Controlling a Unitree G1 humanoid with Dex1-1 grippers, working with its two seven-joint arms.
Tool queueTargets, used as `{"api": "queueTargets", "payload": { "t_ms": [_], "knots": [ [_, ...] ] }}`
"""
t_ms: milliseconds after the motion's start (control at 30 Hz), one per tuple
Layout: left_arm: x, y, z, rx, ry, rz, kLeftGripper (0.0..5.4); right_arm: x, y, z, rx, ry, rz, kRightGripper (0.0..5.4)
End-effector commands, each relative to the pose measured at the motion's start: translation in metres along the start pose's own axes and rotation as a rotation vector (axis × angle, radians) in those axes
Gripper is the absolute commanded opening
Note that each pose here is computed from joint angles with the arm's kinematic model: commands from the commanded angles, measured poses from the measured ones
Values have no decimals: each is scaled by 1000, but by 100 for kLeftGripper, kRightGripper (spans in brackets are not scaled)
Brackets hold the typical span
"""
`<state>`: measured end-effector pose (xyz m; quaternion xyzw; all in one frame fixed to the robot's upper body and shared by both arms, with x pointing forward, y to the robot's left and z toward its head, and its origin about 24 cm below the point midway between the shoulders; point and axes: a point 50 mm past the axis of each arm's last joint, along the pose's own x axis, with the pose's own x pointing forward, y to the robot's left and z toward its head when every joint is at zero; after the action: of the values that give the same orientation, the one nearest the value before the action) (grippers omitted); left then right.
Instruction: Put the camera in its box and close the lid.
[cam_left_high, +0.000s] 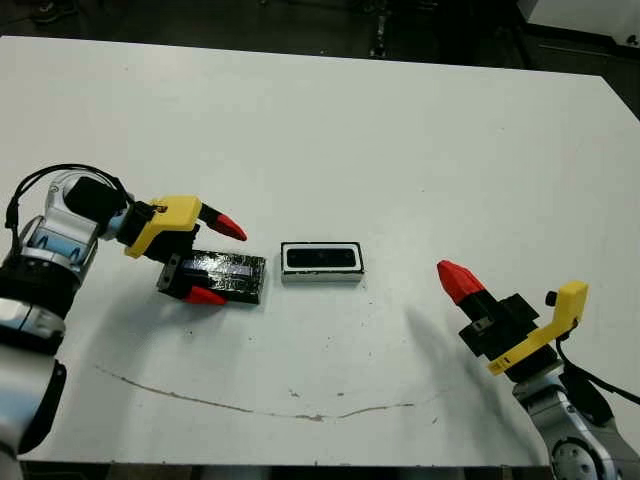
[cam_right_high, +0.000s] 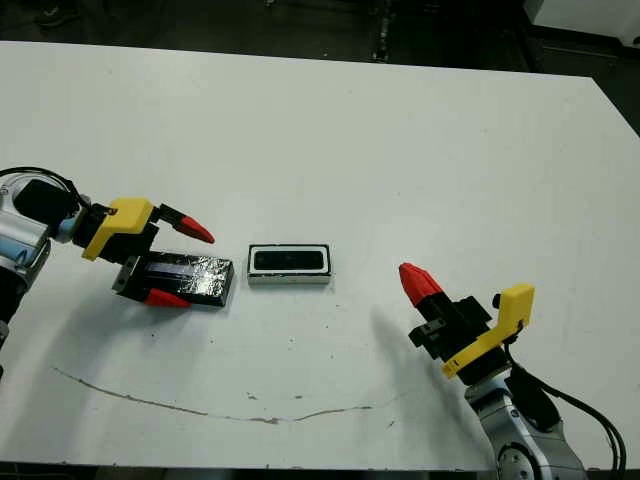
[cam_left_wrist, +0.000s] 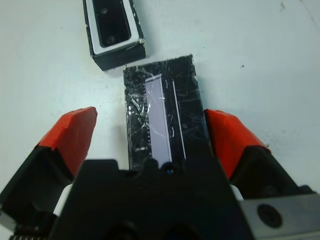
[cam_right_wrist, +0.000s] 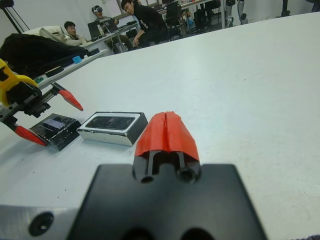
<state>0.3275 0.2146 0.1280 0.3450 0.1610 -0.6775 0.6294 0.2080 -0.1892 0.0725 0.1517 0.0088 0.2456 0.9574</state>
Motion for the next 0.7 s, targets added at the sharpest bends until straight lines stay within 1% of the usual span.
{"api": "queueTargets", "payload": {
  "t_ms": [33, 100, 267, 400, 467, 600, 700],
  "knots": [
    [2, 1, -2, -10, 8, 0, 540, -2, -3, 0, -9, 13, -3, 2],
    [3, 2, -3, -36, 7, -7, 540, -2, -3, 0, -12, 14, -3, 2],
    [4, 1, -5, -32, 6, 19, 540, -2, -2, 0, -12, 21, -3, 2],
    [6, -1, -11, -145, -54, 43, 540, -2, -1, -1, -9, 18, -3, 2],
    [7, -2, -12, -155, -68, 53, 540, -3, -1, -2, -7, 16, -3, 2],
    [8, -3, -12, -187, -43, 58, 540, -2, -2, -2, -14, 14, -1, 2],
    [8, -4, -12, -194, -29, 60, 540, -3, -1, -2, -17, 20, -8, 2]
  ]
}}
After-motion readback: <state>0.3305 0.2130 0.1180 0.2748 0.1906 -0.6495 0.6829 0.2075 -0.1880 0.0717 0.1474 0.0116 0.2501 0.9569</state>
